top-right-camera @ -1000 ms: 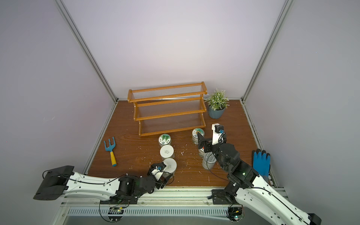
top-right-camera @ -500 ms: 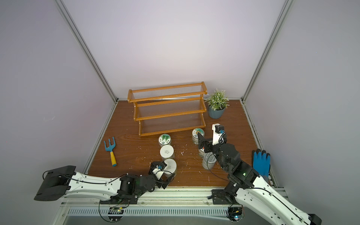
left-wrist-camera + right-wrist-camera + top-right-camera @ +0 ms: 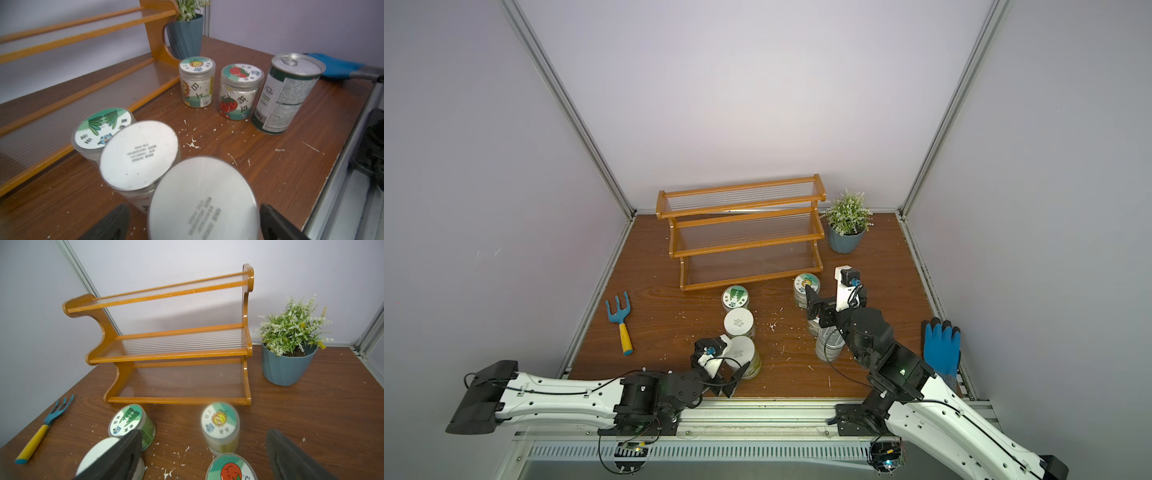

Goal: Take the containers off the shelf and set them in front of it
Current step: Place the container at the center of the board, then reset both arms

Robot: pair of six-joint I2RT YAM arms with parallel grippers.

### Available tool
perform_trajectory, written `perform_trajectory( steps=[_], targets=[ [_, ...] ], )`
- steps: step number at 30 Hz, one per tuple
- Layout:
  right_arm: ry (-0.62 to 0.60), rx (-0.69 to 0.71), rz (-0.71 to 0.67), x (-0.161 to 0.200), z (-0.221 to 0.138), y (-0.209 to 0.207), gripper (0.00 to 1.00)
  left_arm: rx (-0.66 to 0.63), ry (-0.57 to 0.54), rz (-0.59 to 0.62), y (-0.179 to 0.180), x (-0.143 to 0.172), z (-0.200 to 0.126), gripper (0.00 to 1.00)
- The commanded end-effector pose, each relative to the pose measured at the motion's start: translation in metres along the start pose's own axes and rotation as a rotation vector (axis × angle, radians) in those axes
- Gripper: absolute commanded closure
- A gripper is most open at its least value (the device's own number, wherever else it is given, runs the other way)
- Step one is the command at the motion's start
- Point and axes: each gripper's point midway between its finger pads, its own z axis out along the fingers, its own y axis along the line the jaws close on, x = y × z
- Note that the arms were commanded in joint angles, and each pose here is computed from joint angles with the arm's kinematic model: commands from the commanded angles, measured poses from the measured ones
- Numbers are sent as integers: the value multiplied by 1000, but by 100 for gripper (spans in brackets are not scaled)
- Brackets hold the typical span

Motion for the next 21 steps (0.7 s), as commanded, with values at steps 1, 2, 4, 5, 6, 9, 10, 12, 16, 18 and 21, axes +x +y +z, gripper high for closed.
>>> perform_trajectory(
  steps=[1, 2, 4, 5, 6, 9, 10, 12, 16, 18, 21],
  targets=[
    [-36, 51, -1, -6, 1, -9, 1, -104, -70, 0, 22, -31, -11, 0],
    [-39, 63, -8, -6, 1, -12, 1, -110, -94, 1, 24, -39, -14, 0],
    [-39, 94, -19, -5, 3, -19, 1, -128, -136, 8, 29, -57, -20, 0],
    [-35, 111, -22, -3, 5, -23, 1, -137, -151, 11, 30, -65, -23, 0],
    [-35, 137, -18, -2, 6, -29, 1, -153, -163, 18, 33, -71, -25, 0],
    [-38, 191, -16, 0, 7, -47, 1, -237, -175, 32, 48, -80, -32, 0],
    [-41, 209, -10, 0, 8, -53, 1, -277, -181, 30, 56, -80, -34, 0],
    [-43, 233, 5, 2, 10, -65, 1, -341, -198, 8, 71, -82, -40, 0],
    [-42, 284, 39, 8, 17, -91, 1, -516, -213, -106, 123, -79, -48, 0],
    [-51, 304, 50, 8, 19, -101, 1, -594, -232, -144, 144, -83, -53, 0],
    [-53, 349, 54, 8, 25, -118, 1, -686, -234, -166, 171, -85, -51, 0]
  ],
)
